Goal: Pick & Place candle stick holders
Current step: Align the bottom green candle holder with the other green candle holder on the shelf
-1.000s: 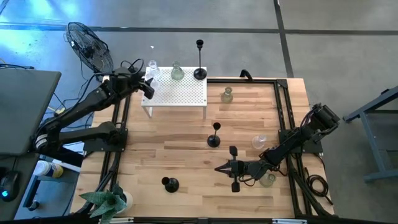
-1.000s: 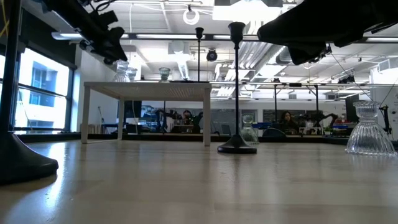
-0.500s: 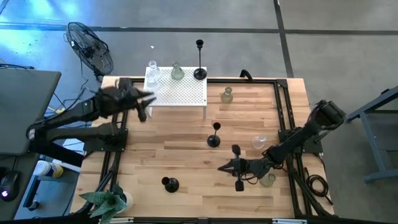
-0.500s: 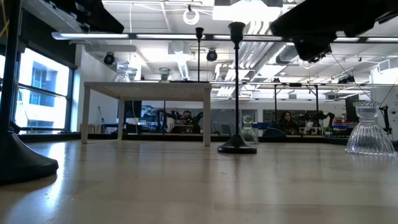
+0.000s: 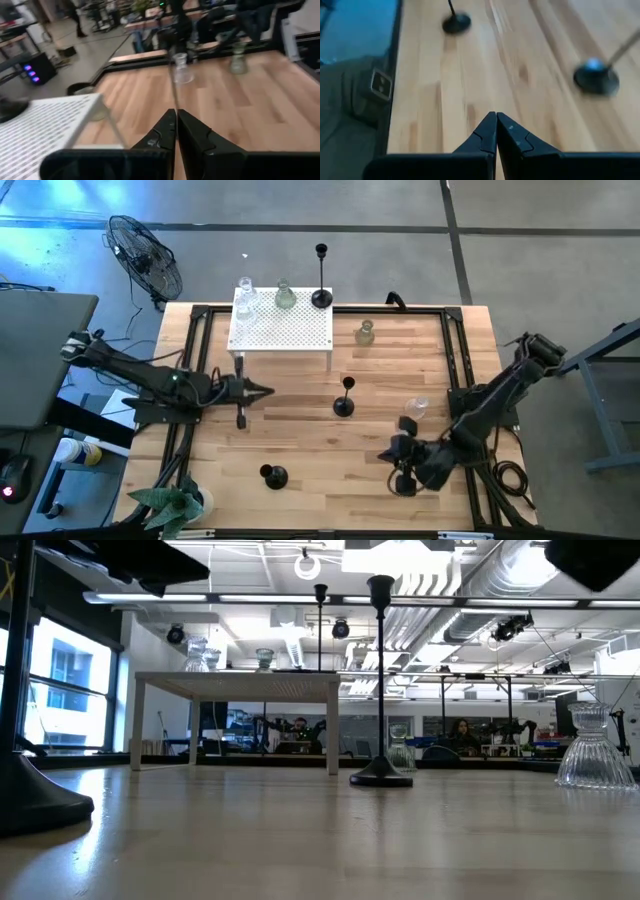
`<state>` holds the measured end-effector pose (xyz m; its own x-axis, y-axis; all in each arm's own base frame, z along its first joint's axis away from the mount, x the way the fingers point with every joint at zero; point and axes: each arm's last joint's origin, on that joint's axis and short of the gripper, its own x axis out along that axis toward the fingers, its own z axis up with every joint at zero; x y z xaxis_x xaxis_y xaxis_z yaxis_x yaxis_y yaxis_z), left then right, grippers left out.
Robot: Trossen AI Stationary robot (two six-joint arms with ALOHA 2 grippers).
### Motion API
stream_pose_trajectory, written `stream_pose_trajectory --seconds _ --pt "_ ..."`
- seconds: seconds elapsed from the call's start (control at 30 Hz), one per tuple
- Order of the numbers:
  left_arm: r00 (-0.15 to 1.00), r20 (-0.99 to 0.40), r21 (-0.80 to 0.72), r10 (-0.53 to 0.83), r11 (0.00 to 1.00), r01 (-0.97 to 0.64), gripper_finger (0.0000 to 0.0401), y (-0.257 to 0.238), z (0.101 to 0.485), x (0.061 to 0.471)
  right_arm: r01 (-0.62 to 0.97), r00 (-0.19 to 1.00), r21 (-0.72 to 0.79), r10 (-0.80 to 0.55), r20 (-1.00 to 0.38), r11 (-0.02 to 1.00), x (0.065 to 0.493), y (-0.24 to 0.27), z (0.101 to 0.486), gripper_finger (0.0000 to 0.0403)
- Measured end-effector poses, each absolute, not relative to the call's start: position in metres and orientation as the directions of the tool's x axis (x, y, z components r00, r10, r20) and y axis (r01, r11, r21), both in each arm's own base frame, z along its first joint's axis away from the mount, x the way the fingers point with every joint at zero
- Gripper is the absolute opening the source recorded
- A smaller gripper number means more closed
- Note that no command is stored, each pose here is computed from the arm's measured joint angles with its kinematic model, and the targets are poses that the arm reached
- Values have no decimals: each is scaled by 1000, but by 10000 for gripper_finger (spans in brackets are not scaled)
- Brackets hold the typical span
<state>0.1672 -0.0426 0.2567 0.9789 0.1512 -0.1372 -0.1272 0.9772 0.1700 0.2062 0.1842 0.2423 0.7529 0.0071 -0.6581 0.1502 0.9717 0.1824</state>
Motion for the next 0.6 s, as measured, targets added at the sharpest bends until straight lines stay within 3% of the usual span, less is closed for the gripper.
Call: stream_pose_trajectory --seconds 0.17,0.27,0.37,0.6 --pt "982 -140 174 130 979 -105 12 -52 251 177 312 598 215 -16 -801 926 189 207 257 4" --pt "977 -163 186 136 977 -105 12 -54 246 183 424 503 226 -21 -864 877 171 217 266 26" --pt "974 -181 199 139 975 -102 12 -56 241 188 526 423 242 -4 -906 816 155 224 274 70" --pt "971 -194 209 140 973 -98 12 -57 238 190 745 176 101 -49 -983 659 124 221 262 200"
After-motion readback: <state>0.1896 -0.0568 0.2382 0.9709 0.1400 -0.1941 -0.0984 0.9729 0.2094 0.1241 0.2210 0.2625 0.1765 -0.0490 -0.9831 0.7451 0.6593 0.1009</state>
